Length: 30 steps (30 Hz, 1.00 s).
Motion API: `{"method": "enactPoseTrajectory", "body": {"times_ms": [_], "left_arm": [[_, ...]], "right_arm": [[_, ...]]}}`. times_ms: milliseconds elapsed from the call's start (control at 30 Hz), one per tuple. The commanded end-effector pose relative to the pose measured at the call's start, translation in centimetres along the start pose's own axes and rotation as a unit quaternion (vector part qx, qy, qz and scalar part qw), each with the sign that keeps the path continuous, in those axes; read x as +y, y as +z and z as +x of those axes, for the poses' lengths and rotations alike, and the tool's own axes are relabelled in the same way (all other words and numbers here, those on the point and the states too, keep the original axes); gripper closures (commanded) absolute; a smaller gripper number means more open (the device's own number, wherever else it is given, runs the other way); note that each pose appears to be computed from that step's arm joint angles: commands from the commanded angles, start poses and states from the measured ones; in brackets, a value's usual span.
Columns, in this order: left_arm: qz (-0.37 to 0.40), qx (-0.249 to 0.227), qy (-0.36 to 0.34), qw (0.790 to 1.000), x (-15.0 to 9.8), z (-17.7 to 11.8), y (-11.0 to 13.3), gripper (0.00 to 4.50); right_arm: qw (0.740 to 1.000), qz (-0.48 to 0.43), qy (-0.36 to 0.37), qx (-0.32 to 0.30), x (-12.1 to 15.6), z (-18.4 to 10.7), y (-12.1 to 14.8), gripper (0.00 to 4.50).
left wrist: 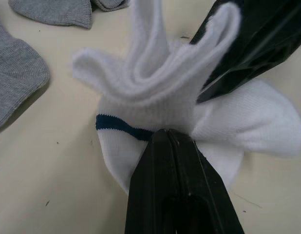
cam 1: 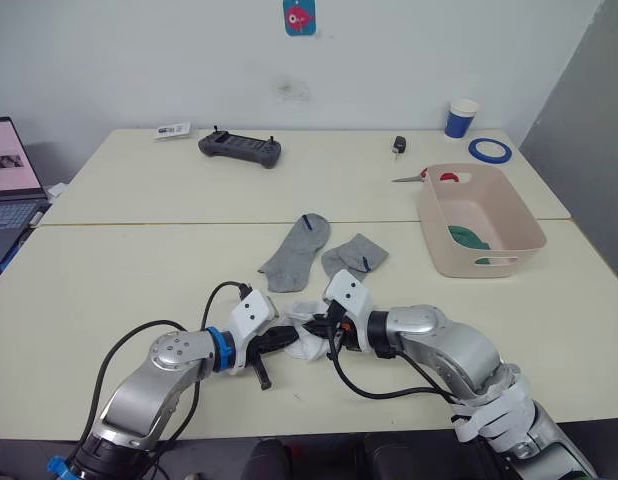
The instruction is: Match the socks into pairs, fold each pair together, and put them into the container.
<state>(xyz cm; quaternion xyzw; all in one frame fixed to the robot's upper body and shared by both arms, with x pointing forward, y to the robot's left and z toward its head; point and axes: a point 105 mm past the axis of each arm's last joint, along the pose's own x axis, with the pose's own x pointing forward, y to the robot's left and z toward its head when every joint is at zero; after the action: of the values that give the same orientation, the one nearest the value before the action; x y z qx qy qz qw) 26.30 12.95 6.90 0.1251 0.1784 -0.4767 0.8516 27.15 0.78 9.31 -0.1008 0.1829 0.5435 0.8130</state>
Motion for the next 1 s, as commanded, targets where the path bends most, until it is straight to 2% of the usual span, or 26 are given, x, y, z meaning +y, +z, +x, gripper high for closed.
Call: {"method": "enactPoseTrajectory", "body": {"times_ms": [33,100,200,333,467,533,600,700,800,867,967,1000], "left_arm": [[-0.017,-0.016,0.005,1.0,0.0,-0.7,0.6,4.5],[-0.032,-0.023,0.025,0.999,1.1,-1.9,0.8,4.5],[-0.043,-0.02,0.073,0.996,3.1,-3.5,0.4,4.5],[-0.036,-0.012,0.106,0.994,4.6,-5.1,0.1,4.5],[-0.028,-0.024,0.128,0.991,5.6,-5.7,0.7,4.5],[-0.022,-0.042,0.137,0.989,6.2,-6.1,1.6,4.5],[-0.009,-0.07,0.124,0.99,6.2,-6.1,3.6,4.5],[0.008,-0.105,0.085,0.991,5.5,-5.8,6.3,4.5],[0.027,-0.108,0.019,0.994,3.5,-4.7,8.0,4.5],[0.032,-0.094,-0.017,0.995,2.2,-3.5,7.9,4.5],[0.03,-0.068,-0.021,0.997,1.7,-1.7,6.5,4.5],[0.033,-0.06,-0.022,0.997,1.7,-1.2,6.0,4.5]], "right_arm": [[1.0,0.006,0.013,-0.012,0.5,0.3,0.6,4.45],[0.999,0.03,0.019,-0.034,0.6,0.4,1.5,4.45],[0.998,0.033,0.022,-0.051,0.7,0.1,2.6,3.74],[0.997,0.03,0.04,-0.06,1.3,-1.2,3.8,2.4],[0.996,0.019,0.057,-0.069,1.8,-2.9,4.8,0.98],[0.995,-0.003,0.059,-0.075,1.7,-4.1,5.2,0.98],[0.997,-0.033,0.017,-0.067,0.1,-4.6,4.5,0.98],[0.997,-0.06,-0.025,-0.053,-1.4,-4.3,3.3,1.6],[0.997,-0.059,-0.03,-0.05,-1.6,-3.1,2.6,2.66],[0.996,-0.071,-0.034,-0.04,-1.6,-2.1,1.8,3.33],[0.995,-0.089,-0.039,-0.032,-1.6,-1.2,1.3,4.36],[0.994,-0.095,-0.039,-0.03,-1.6,-0.9,1.2,4.47]]}}
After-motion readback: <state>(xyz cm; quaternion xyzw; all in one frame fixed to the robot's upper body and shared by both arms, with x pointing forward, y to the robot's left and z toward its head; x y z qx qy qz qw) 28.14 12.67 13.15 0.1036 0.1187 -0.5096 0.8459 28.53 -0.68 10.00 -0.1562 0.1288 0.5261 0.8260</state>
